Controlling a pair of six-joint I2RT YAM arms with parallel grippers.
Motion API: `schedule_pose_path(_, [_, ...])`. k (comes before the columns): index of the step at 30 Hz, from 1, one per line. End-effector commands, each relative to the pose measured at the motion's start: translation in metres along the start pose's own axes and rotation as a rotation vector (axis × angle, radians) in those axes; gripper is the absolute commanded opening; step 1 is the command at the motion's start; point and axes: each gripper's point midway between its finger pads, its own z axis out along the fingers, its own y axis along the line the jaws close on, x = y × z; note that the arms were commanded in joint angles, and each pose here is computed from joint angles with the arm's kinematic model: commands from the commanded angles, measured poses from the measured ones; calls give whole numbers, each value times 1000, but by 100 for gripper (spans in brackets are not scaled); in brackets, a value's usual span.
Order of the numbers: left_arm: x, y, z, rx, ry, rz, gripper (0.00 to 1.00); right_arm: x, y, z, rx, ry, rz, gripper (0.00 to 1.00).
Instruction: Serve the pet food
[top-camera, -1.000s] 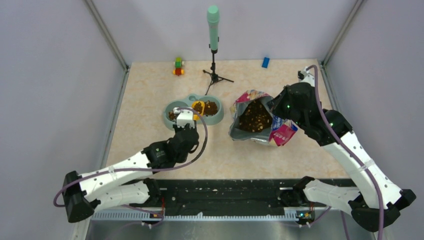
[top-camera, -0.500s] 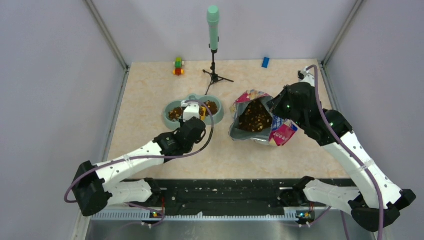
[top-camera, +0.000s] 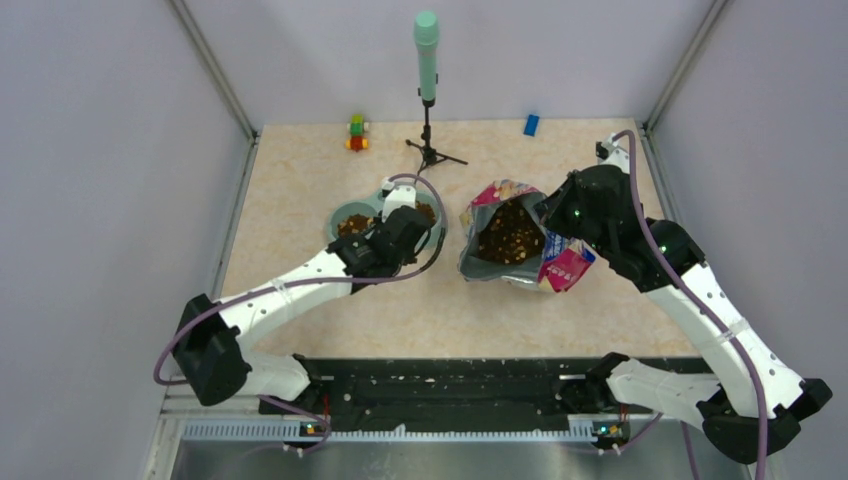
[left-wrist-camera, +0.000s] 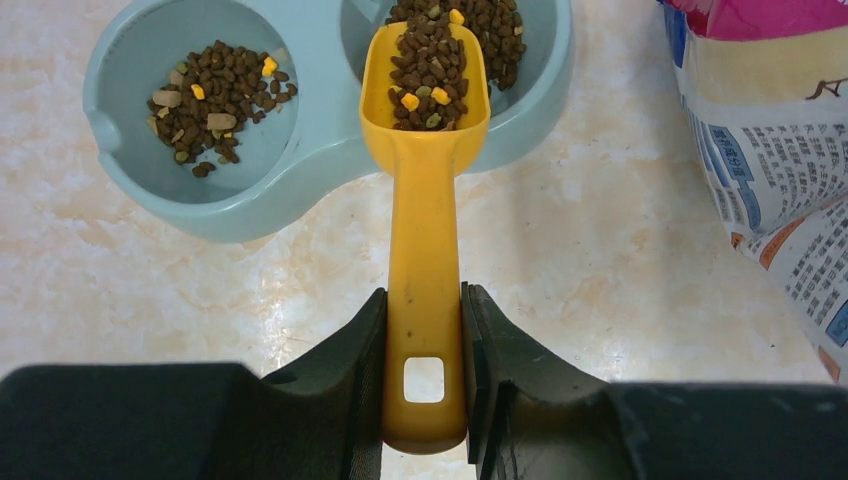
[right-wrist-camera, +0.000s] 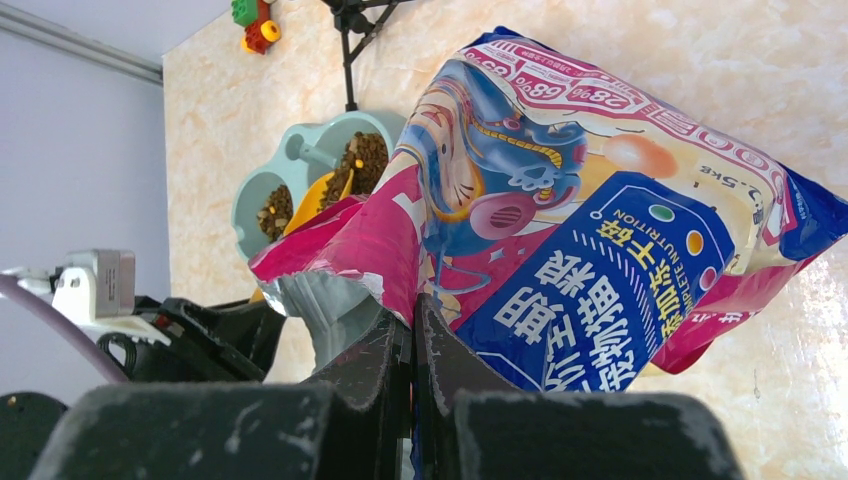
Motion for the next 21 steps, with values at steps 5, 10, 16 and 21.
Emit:
schedule_pose_path(5, [-20,-5,-4,-31,105,16,0,-14,3,-11,-23,-44,9,0])
schedule_pose_path(10, [-25,-7,-7,-43,162,30,0,-14,3,-11,-23,-43,8,0])
schedule_pose_path(16, [-36,-7,-15,-51,191,67,0,-14,3,-11,-22,-45,9,0])
schedule_pose_path(21, [-35,-8,-18,-51,267,86,0,-14,2,-11,-22,-45,10,0])
